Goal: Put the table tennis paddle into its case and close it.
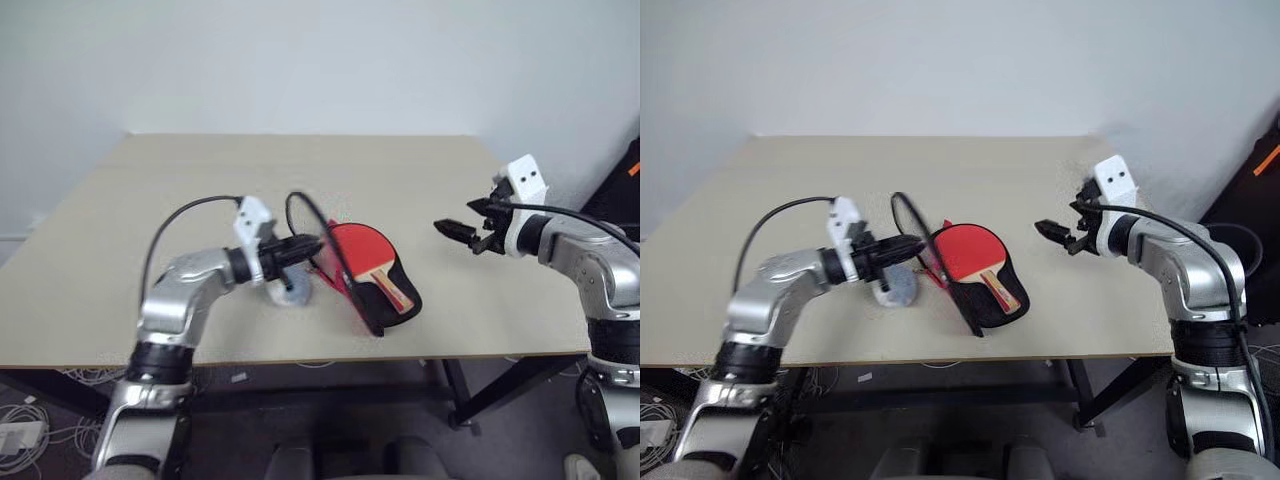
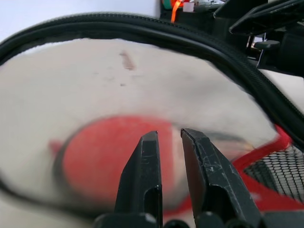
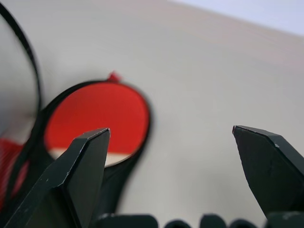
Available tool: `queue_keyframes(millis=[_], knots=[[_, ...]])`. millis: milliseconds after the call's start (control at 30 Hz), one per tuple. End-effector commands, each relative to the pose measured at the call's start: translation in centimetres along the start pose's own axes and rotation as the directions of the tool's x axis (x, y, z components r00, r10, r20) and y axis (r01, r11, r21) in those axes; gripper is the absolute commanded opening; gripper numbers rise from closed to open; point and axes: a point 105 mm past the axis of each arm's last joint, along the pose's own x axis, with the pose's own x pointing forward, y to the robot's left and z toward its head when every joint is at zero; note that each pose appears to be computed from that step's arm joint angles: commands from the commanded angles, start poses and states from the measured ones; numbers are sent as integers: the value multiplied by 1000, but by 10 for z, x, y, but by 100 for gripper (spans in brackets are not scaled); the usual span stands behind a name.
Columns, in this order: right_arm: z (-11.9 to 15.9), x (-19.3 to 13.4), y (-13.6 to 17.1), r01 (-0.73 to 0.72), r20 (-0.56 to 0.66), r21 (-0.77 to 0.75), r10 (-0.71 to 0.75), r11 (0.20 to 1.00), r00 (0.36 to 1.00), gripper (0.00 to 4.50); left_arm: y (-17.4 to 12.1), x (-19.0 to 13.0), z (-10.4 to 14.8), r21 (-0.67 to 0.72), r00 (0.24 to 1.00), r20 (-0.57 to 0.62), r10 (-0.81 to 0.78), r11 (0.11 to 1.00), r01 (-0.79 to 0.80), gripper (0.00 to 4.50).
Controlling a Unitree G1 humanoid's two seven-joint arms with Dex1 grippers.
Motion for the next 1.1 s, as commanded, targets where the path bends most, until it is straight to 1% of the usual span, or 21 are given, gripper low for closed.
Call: queue_keyframes(millis=[33, 133, 333, 433, 500, 600, 700, 800, 833, 1000, 1033, 1100], knots=[[23, -10, -22, 102, 79, -8, -101, 995, 992, 450, 4, 22, 11, -8, 998, -3, 58, 998, -58, 74], [24, -11, -27, 121, 82, 0, -121, 993, 989, 450, 1, 28, 17, -60, 998, 13, 66, 996, -66, 74], [22, -6, -23, 97, 71, -4, -97, 995, 993, 450, -13, 11, 14, -134, 1000, 1, 22, 991, -22, 74], [22, -2, -19, 77, 67, -10, -76, 997, 995, 450, -37, 2, 9, -251, 999, 16, -50, 967, 53, 74], [21, 1, -17, 66, 64, -11, -65, 998, 996, 450, -47, -4, 5, -304, 997, 16, -72, 950, 74, 74], [19, 5, -11, 45, 61, -10, -45, 999, 997, 450, -61, -10, -7, -420, 992, -18, -124, 902, 105, 74], [17, 10, -3, 19, 60, -9, -18, 1000, 998, 450, -72, -12, -21, -475, 986, -58, -157, 873, 111, 74], [15, 13, 2, 7, 58, -6, -7, 1000, 998, 450, -78, -13, -27, -520, 982, -57, -182, 845, 126, 128], [14, 14, 3, 6, 56, -5, -6, 1000, 998, 450, -79, -13, -29, -542, 982, -55, -183, 831, 125, 157], [9, 16, 9, -6, 50, 6, 6, 1000, 999, 450, -84, -16, -37, -598, 977, -64, -203, 791, 126, 329], [8, 16, 10, -7, 49, 8, 7, 1000, 999, 450, -86, -16, -39, -603, 976, -67, -206, 788, 124, 370], [7, 16, 12, -10, 47, 14, 9, 1000, 999, 450, -90, -15, -43, -601, 974, -83, -213, 790, 122, 431]])
